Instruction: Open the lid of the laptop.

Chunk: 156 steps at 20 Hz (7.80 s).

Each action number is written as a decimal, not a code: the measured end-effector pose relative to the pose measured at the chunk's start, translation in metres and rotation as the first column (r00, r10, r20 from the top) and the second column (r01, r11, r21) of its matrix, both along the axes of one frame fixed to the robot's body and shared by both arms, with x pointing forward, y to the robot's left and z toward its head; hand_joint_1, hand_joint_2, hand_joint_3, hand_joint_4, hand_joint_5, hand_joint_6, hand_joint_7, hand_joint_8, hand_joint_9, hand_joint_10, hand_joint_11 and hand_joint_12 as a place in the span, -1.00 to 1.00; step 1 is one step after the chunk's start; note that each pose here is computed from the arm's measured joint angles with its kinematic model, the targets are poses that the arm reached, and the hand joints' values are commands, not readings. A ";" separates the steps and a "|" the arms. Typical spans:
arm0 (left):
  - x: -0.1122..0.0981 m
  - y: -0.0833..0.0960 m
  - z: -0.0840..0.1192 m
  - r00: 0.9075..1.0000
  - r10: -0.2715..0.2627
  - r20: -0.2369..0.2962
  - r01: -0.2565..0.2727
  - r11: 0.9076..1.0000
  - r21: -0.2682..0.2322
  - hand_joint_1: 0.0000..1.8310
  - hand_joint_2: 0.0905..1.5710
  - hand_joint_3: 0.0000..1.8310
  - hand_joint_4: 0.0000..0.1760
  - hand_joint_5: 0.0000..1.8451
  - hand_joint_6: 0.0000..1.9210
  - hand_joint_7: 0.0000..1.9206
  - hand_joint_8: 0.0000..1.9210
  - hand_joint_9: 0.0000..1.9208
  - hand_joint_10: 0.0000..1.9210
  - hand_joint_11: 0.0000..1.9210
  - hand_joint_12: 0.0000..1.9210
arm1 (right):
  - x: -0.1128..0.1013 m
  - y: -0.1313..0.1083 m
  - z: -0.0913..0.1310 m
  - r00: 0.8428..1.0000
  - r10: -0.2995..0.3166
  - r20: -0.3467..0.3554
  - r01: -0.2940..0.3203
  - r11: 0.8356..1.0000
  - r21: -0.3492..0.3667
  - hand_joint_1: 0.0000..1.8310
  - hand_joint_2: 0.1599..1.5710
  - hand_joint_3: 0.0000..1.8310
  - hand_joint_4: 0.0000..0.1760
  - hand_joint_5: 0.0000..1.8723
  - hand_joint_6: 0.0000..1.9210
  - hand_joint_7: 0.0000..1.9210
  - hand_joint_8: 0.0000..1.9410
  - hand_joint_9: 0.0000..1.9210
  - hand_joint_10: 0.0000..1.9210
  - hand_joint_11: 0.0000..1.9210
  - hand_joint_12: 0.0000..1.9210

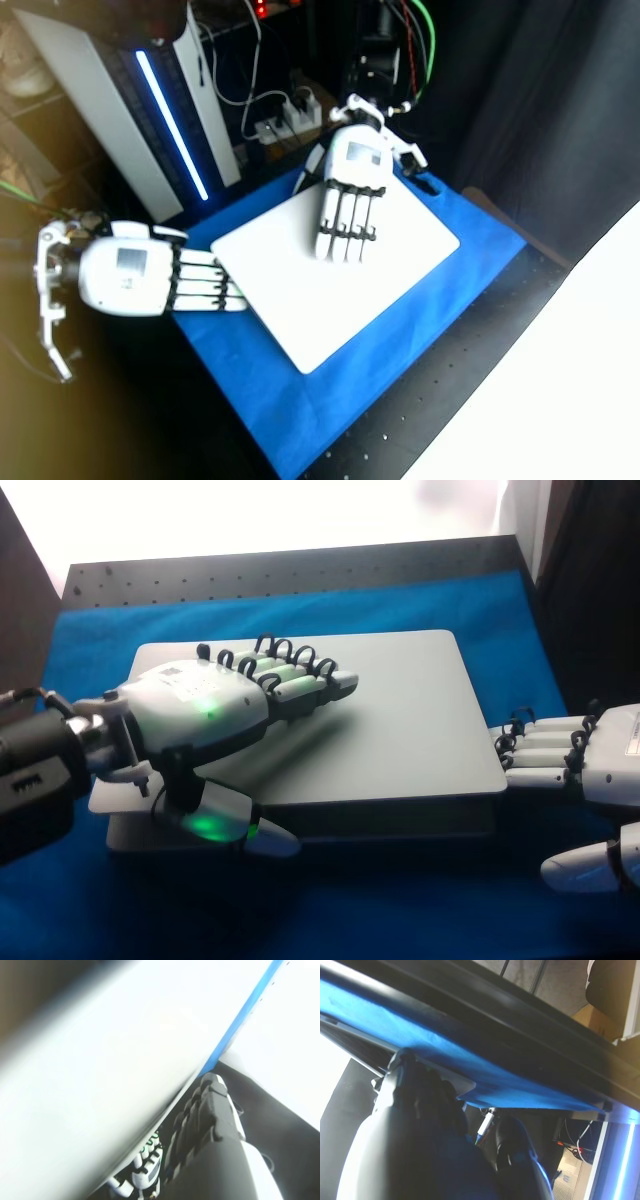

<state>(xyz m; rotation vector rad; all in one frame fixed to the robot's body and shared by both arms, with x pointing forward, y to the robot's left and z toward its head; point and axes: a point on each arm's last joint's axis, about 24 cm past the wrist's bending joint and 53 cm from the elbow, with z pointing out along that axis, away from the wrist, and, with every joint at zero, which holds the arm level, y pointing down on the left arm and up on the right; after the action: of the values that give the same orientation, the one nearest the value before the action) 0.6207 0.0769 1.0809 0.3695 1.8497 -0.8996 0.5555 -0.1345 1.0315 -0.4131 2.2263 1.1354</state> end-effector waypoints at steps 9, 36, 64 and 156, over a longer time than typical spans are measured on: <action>0.049 0.005 0.055 0.991 0.088 0.102 -0.078 0.992 -0.101 -0.11 0.18 -1.00 -0.98 -1.00 -1.00 -1.00 -1.00 -1.00 -1.00 -1.00 -1.00 | -0.002 0.007 -0.002 1.000 0.009 -0.007 -0.009 1.000 0.014 -1.00 0.75 -1.00 -1.00 -0.99 -1.00 -1.00 -1.00 -1.00 -1.00 -1.00 -1.00; 0.137 -0.002 0.122 0.954 0.267 0.133 -0.229 0.941 -0.248 -0.17 0.23 -1.00 -0.62 -1.00 -1.00 -1.00 -1.00 -1.00 -1.00 -1.00 -1.00 | 0.013 0.014 0.006 1.000 0.005 0.025 -0.006 0.999 0.037 -1.00 0.74 -1.00 -1.00 -1.00 -1.00 -1.00 -1.00 -1.00 -1.00 -1.00 -1.00; 0.157 -0.012 0.128 0.954 0.261 0.144 -0.237 0.957 -0.164 -0.11 0.22 -1.00 -1.00 -1.00 -1.00 -1.00 -1.00 -1.00 -1.00 -1.00 -1.00 | 0.019 0.077 -0.003 0.996 0.074 0.041 -0.078 0.990 0.119 -1.00 0.78 -1.00 -1.00 -0.99 -1.00 -1.00 -1.00 -1.00 -1.00 -1.00 -1.00; 0.170 0.023 0.133 0.920 0.296 0.257 -0.281 0.955 -0.093 -0.31 0.20 -1.00 -0.93 -1.00 -1.00 -1.00 -1.00 -1.00 -1.00 -1.00 -1.00 | 0.041 0.070 0.002 1.000 0.006 0.027 -0.010 0.985 0.174 -1.00 0.78 -1.00 -1.00 -0.97 -0.99 -1.00 -1.00 -1.00 -1.00 -1.00 -1.00</action>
<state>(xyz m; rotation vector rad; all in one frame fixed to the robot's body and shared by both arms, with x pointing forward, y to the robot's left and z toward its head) 0.7907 0.1001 1.2140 0.1673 1.5740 -0.6597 0.5965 -0.0647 1.0338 -0.3617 2.0836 1.3092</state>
